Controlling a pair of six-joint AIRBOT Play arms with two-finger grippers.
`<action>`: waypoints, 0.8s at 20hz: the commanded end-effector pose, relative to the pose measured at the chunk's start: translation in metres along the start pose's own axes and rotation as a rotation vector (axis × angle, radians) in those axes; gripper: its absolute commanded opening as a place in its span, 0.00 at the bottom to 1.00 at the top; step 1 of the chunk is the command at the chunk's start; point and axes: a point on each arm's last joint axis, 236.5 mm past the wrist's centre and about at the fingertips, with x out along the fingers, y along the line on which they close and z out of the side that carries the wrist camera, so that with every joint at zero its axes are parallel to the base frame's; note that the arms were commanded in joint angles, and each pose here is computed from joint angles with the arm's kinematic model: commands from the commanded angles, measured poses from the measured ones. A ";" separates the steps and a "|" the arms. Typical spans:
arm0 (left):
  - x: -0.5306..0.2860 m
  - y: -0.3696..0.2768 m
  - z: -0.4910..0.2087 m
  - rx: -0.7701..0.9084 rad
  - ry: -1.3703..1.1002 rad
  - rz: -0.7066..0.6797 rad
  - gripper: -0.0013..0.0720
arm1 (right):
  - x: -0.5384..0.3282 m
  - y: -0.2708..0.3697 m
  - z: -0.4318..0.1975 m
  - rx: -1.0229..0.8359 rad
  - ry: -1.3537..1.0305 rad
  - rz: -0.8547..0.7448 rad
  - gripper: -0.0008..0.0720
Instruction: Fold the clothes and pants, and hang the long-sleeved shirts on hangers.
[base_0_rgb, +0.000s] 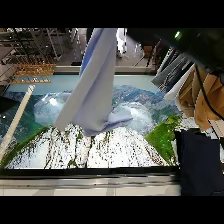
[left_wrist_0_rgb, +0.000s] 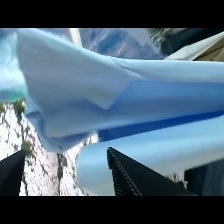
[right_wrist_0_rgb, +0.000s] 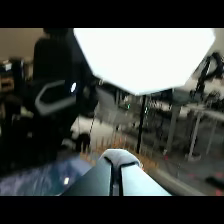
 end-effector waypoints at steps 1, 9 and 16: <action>0.040 0.036 -0.040 -0.113 0.113 -0.018 0.82 | -0.032 0.028 -0.162 0.079 0.622 0.145 0.04; 0.170 0.077 -0.113 -0.288 0.371 -0.083 0.86 | -0.173 -0.007 -0.325 0.164 1.190 -0.242 0.04; 0.238 0.096 -0.117 -0.161 0.311 0.076 0.86 | -0.262 -0.092 -0.301 0.272 1.100 -0.699 0.04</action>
